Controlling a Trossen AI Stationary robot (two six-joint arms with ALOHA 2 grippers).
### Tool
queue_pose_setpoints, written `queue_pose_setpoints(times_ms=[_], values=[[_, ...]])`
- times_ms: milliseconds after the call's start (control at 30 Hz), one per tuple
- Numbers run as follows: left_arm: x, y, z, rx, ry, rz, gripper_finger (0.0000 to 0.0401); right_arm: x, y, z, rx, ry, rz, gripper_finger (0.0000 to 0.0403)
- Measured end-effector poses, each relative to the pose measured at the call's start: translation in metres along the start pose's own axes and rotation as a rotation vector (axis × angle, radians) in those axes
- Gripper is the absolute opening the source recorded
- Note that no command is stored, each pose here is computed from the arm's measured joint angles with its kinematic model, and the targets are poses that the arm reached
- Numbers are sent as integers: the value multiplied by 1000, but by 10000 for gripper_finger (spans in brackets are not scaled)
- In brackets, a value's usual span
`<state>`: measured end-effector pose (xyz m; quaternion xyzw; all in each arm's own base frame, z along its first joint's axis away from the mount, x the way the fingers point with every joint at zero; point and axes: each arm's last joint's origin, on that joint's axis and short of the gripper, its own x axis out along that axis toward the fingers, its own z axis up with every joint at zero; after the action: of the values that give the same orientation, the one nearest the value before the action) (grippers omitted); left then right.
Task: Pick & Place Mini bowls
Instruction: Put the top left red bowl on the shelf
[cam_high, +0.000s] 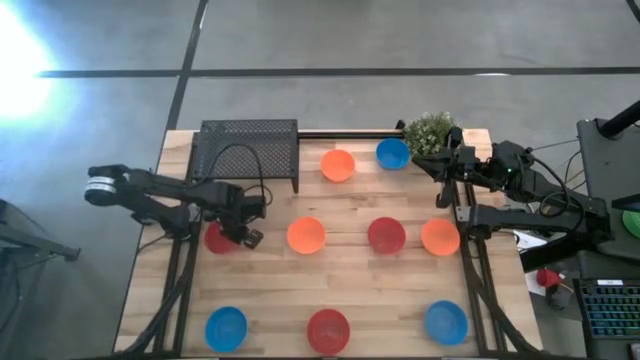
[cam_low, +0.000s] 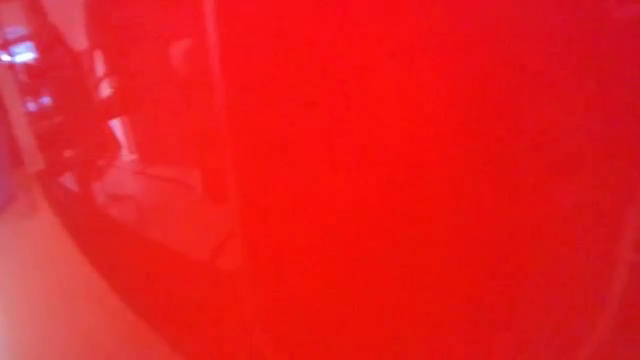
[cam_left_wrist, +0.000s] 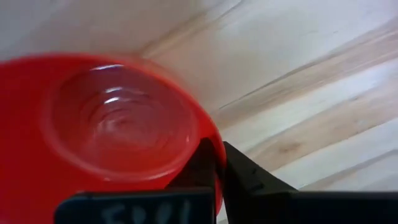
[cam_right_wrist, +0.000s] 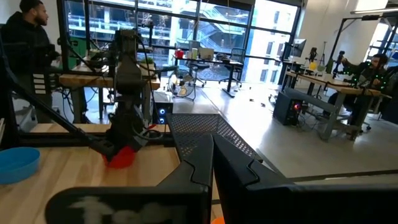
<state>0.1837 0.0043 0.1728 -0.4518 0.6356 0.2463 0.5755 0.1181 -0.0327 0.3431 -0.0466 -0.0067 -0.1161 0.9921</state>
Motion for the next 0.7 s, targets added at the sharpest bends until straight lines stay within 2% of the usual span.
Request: queue_pose_setpoints(times_ms=[167, 467, 567, 700], values=[[-41, -14, -6, 87, -32, -52, 0, 0, 0, 0, 0, 0, -1, 8], [-141, -42, -26, 275, -137, -236, 0, 0, 0, 0, -11, 0, -1, 8], [-172, -45, -33, 352, -256, -224, 0, 0, 0, 0, -24, 0, -1, 8], [-202, -40, -41, 342, -393, -123, 0, 0, 0, 0, -27, 0, -1, 8]])
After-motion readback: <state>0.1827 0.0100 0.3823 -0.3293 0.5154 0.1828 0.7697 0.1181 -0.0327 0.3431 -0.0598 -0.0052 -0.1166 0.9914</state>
